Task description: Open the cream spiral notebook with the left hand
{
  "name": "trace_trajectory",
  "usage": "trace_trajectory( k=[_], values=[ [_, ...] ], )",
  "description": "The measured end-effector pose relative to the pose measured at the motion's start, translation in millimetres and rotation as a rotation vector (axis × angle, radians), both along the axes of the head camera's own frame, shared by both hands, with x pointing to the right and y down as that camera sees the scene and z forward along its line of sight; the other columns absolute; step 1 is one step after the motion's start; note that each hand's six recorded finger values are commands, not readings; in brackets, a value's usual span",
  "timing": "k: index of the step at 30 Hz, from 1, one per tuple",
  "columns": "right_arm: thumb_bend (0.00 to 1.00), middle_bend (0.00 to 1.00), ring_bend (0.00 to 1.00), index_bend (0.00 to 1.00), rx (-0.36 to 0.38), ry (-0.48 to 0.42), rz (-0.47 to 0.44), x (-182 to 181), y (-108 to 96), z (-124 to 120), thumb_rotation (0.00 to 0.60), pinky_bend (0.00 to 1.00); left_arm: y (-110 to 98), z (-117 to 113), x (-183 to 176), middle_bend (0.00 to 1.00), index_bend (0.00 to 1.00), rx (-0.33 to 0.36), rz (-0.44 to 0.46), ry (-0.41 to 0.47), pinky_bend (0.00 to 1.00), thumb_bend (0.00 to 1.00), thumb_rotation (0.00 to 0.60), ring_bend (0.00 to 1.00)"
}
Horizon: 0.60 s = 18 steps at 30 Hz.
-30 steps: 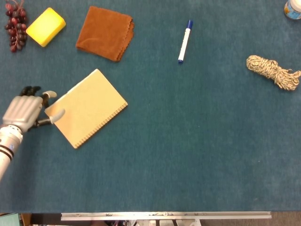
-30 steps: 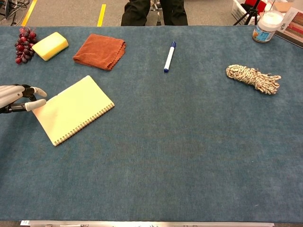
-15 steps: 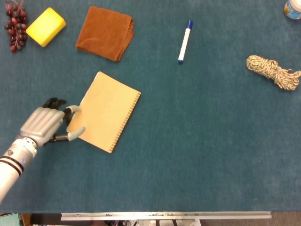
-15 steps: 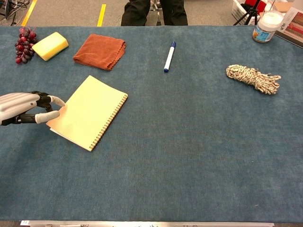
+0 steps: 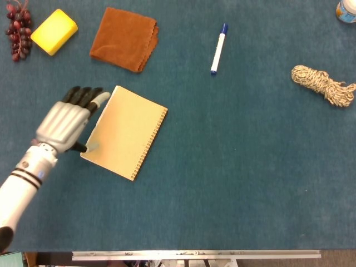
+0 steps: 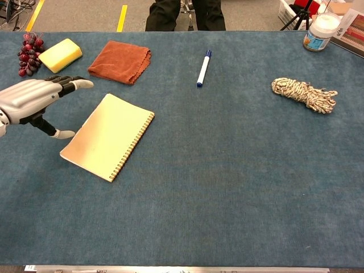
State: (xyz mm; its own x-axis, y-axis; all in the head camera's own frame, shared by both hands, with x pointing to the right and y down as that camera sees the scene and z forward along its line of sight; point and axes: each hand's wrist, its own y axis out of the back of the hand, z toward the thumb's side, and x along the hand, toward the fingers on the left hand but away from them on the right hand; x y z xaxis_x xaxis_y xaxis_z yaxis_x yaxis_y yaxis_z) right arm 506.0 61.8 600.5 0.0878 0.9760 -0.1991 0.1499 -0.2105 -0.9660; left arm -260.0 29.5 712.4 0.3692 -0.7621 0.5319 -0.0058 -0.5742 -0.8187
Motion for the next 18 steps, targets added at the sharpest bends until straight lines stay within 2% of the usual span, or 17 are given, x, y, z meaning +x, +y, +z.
trace_trajectory(
  k=[7, 18],
  values=[
    [0.38, 0.45, 0.4, 0.54, -0.001, 0.004, 0.005, 1.6, 0.9, -0.9, 0.6, 0.47, -10.2, 8.4, 40.0, 0.0, 0.0, -0.009, 0.059, 0.043, 0.0, 0.17, 0.6, 0.0],
    [0.38, 0.45, 0.4, 0.54, -0.01, 0.017, 0.014, 2.8, 2.8, -0.6, 0.6, 0.47, -22.4, 27.1, 100.5, 0.0, 0.0, -0.012, 0.149, 0.039, 0.0, 0.17, 0.6, 0.0]
  ],
)
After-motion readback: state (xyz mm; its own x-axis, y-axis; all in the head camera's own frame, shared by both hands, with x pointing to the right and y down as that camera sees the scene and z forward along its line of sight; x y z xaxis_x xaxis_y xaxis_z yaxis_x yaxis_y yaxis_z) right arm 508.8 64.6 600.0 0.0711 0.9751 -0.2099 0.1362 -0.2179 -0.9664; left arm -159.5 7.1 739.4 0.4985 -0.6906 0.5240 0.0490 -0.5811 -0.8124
